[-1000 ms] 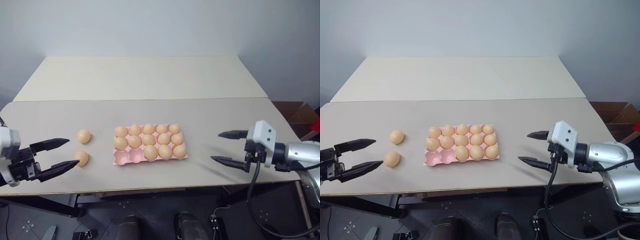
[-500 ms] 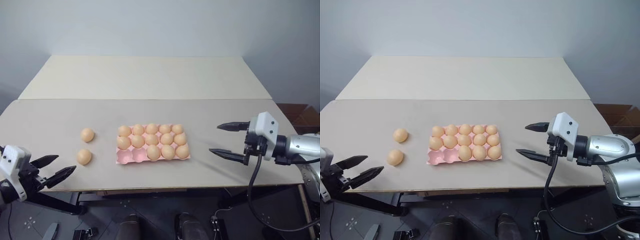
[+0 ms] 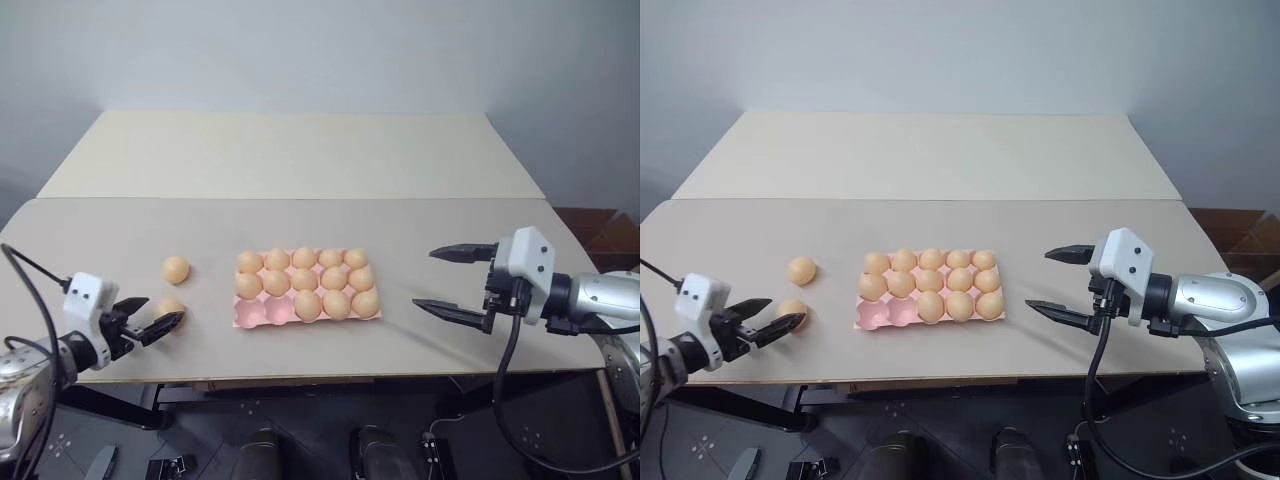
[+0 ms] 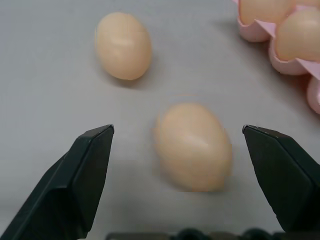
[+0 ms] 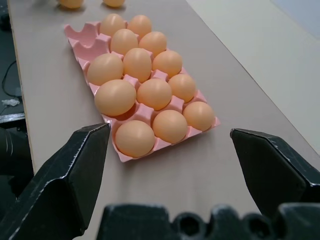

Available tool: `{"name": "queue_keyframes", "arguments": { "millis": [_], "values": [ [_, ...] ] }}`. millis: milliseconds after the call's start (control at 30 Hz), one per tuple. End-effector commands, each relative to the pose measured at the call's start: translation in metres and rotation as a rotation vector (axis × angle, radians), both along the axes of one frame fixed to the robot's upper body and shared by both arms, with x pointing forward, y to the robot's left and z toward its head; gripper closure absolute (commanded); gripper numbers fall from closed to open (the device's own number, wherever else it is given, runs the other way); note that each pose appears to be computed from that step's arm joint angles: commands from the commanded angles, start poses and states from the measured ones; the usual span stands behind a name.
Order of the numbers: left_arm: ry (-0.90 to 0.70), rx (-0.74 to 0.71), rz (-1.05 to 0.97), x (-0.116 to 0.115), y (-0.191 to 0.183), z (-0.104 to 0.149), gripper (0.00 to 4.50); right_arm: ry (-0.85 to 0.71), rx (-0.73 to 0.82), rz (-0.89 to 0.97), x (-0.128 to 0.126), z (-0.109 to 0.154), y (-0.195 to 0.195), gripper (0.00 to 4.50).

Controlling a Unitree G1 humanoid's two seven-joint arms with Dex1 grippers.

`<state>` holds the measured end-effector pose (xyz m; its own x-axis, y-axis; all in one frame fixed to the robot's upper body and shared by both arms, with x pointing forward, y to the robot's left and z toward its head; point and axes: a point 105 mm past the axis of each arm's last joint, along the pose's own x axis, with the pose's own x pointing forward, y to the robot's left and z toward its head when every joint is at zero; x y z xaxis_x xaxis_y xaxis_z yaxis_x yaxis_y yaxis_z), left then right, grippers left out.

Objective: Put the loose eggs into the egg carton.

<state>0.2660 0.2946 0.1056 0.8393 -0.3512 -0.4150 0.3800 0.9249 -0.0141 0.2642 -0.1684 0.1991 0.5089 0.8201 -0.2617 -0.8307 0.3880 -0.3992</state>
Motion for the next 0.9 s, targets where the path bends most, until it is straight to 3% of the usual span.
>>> {"name": "queue_keyframes", "arguments": {
  "millis": [33, 167, 233, 400, 700, 900],
  "values": [
    [0.036, 0.053, -0.027, 0.005, -0.003, -0.004, 0.88, -0.056, 0.001, -0.004, -0.003, 0.016, 0.001, 0.0],
    [0.045, 0.06, -0.059, 0.007, -0.006, -0.006, 2.21, -0.063, 0.009, -0.019, -0.004, 0.018, 0.001, 0.0],
    [0.039, 0.056, -0.073, 0.007, -0.006, -0.006, 2.54, -0.068, 0.011, -0.026, -0.004, 0.019, 0.001, 0.0],
    [-0.011, 0.049, -0.123, 0.006, -0.009, 0.008, 2.55, -0.077, 0.018, -0.041, -0.003, 0.02, 0.002, 0.0],
    [-0.181, -0.071, -0.603, -0.014, -0.071, 0.07, 2.55, -0.087, 0.035, -0.052, -0.005, 0.017, 0.007, 0.0],
    [-0.211, -0.106, -0.755, 0.011, -0.13, 0.06, 2.55, -0.094, 0.044, -0.062, -0.005, 0.017, 0.008, 0.0]
  ]
}}
